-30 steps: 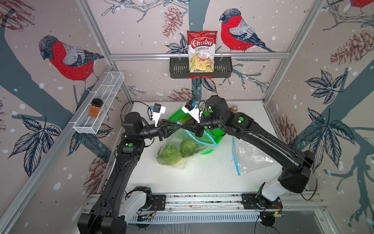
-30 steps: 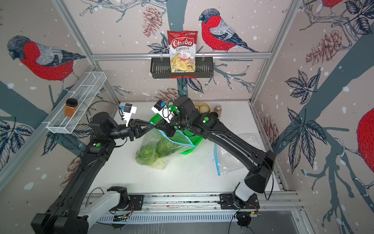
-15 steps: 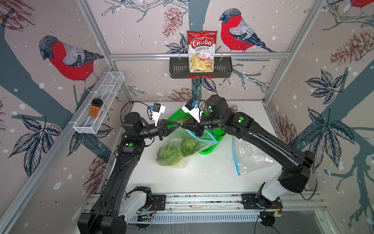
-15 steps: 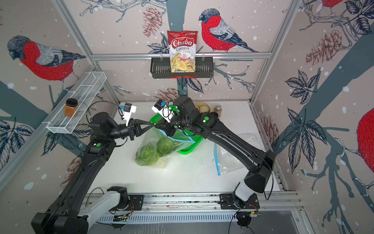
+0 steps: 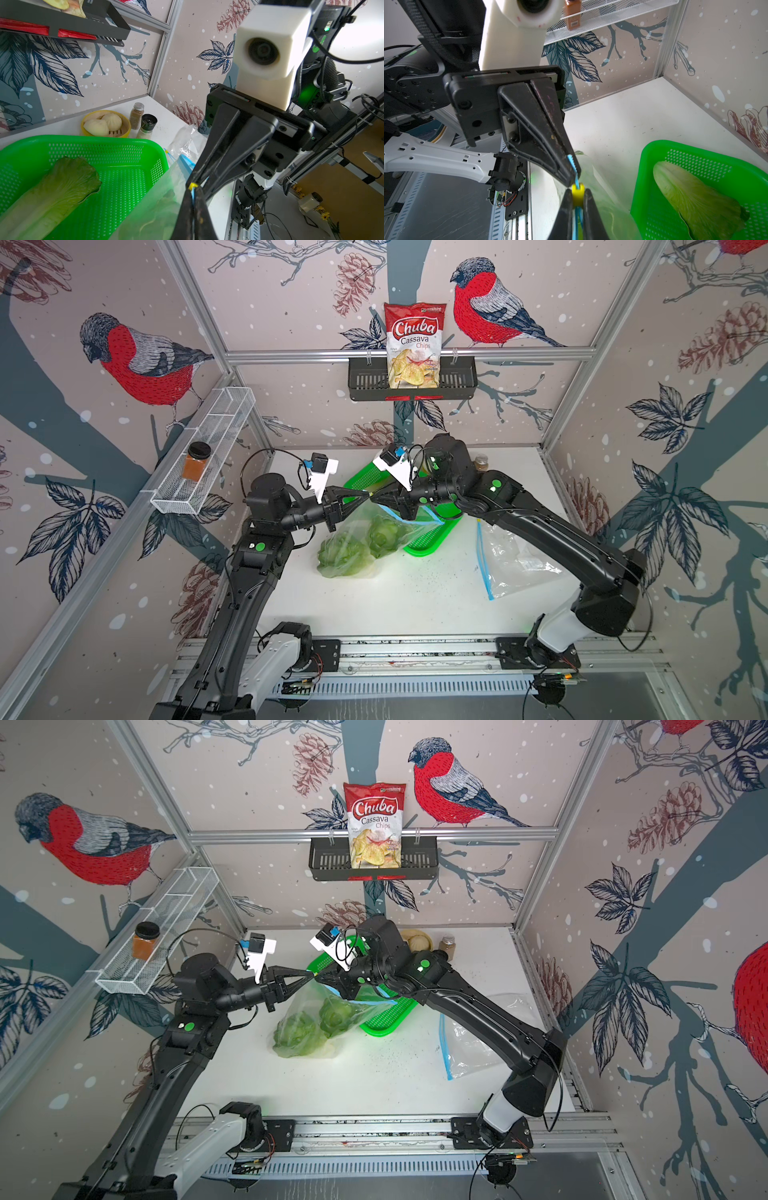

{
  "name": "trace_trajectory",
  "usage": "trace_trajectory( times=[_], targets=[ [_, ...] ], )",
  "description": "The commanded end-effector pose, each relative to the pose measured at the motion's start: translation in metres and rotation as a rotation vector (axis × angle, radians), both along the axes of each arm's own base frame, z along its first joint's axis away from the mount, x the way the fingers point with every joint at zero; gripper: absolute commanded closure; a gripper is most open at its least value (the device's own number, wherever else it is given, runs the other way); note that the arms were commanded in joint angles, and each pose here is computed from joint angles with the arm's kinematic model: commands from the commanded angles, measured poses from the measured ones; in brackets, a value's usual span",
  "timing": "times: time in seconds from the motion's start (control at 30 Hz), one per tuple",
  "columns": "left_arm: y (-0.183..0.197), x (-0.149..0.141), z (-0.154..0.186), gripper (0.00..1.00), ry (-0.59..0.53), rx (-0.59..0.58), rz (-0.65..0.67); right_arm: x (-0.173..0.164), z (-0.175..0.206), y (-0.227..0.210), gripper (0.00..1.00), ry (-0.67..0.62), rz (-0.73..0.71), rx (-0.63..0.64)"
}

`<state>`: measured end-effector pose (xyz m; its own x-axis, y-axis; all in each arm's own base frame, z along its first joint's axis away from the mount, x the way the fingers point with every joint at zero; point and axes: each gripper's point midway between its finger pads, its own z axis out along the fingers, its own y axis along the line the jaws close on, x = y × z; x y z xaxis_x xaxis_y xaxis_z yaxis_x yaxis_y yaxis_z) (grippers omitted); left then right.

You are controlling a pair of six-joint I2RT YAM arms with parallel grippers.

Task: Put the chinese cabbages into a zipper bag and zip it
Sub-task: Zip the zipper on the zipper food storage bag.

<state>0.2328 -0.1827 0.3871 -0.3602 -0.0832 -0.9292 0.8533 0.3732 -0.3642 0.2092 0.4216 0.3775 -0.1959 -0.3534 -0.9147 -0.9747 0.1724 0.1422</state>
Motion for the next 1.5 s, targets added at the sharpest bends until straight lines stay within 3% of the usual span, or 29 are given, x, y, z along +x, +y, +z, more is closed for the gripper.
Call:
trace_trajectory(
  times=[0.0, 0.47, 1.23, 1.47],
  targets=[
    [-0.002, -0.009, 0.017, 1.0, -0.108, 0.014, -0.032, 0.011, -0.01, -0.009, 0.95, -0.003, -0.053, -0.042],
    [0.008, 0.0, 0.021, 1.0, -0.134, 0.088, 0.078, 0.018, -0.021, -0.027, 0.95, 0.004, -0.097, -0.071],
    [0.058, 0.025, 0.018, 1.0, -0.122, 0.182, 0.386, 0.017, -0.048, -0.072, 0.94, 0.062, -0.18, -0.146],
    [0.05, 0.019, 0.014, 1.0, -0.106, 0.131, 0.326, 0.013, -0.046, -0.072, 0.94, 0.069, -0.173, -0.127]
  ],
)
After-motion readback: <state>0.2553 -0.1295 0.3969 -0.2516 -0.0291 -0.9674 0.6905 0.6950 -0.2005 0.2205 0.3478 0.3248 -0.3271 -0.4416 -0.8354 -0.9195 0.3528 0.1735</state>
